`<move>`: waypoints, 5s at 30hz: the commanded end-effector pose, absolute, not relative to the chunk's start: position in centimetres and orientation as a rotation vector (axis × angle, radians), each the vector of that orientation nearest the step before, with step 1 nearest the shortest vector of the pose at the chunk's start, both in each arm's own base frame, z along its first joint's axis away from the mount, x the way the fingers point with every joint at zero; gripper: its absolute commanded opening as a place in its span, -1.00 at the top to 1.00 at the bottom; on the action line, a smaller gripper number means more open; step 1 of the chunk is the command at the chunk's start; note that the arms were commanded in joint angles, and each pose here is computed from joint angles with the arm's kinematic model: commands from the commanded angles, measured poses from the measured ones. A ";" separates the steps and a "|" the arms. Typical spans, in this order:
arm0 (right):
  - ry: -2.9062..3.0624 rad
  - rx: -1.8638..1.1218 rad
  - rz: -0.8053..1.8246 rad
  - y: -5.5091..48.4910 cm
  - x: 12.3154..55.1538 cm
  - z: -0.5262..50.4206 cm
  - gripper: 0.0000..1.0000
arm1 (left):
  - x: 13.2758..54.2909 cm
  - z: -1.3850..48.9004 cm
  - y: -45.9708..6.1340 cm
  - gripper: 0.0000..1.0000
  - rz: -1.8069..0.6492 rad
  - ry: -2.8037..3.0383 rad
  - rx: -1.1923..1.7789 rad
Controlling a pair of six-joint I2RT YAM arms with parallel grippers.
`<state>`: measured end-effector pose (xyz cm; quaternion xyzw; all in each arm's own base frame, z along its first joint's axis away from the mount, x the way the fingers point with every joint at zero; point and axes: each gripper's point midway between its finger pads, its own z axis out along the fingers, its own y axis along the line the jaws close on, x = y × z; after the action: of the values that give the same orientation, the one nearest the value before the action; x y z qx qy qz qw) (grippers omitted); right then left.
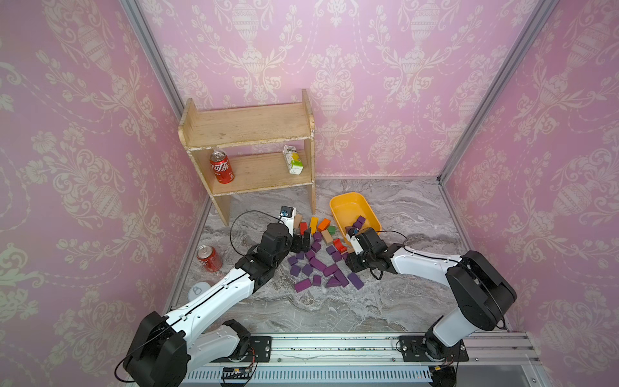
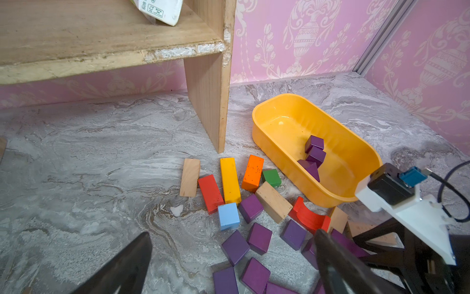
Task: Pick purple bricks into the storage bin
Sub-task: Pick up the building block from the center of the board, then place the building block in the storage box, then pick up the building block from the center of the board, then place the building block in the storage box.
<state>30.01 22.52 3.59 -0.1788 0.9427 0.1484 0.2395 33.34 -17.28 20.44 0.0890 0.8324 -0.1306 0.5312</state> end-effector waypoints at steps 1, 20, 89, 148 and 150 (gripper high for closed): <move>2.565 -0.511 0.392 22.5 29.7 3.9 0.09 | 33.7 20.8 -16.2 -0.99 -0.273 1.988 0.156; 2.550 -0.559 0.296 22.6 29.2 4.1 0.29 | 33.6 19.2 -20.1 -0.99 -0.351 1.995 0.454; 2.626 -0.442 0.456 19.7 22.5 6.1 -0.10 | 27.3 15.6 -23.4 -0.99 -0.681 1.846 0.735; 2.508 -0.318 0.324 20.1 48.1 13.0 0.53 | 29.6 13.1 -20.8 -0.99 -0.507 1.921 0.590; 2.518 -0.301 0.336 20.2 49.5 12.5 0.51 | 29.7 13.0 -20.8 -0.98 -0.503 1.920 0.590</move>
<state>48.51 19.71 11.85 -0.1072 0.9431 0.1103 0.2949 29.48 -21.62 13.19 0.2529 0.7947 -0.2259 0.5035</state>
